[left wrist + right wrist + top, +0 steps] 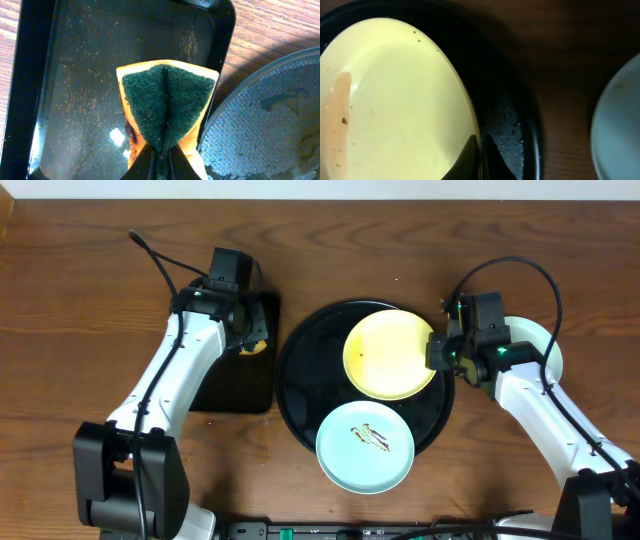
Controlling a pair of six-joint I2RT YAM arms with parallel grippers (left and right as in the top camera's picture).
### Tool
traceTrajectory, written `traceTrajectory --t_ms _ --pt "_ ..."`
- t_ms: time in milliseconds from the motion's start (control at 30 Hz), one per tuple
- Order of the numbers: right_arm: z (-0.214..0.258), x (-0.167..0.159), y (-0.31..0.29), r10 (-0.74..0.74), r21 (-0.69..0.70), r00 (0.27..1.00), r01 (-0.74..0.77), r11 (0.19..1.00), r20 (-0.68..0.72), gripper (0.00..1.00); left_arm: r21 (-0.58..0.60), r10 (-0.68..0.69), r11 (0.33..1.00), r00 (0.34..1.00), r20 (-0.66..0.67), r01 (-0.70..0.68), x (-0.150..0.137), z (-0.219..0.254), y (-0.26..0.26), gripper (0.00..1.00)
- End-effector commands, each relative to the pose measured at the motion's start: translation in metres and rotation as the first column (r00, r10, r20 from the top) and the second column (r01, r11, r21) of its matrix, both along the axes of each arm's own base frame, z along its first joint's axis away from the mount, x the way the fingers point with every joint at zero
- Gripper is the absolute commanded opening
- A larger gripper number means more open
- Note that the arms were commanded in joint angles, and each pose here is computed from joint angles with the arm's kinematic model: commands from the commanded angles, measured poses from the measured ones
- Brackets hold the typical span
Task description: Clean dirty plates on tray and stack at the side
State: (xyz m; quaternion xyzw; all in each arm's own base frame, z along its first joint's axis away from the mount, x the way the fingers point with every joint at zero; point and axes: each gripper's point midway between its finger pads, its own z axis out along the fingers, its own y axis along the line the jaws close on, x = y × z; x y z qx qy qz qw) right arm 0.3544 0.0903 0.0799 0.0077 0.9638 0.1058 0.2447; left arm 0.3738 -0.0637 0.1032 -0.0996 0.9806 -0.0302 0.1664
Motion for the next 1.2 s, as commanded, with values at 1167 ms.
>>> traceTrajectory --t_ms 1167 --pt "0.118 0.046 -0.046 0.25 -0.625 0.916 0.001 0.781 0.314 0.01 0.011 0.0 1.0 1.0 -0.001 0.0 -0.001 0.0 0.003 0.08"
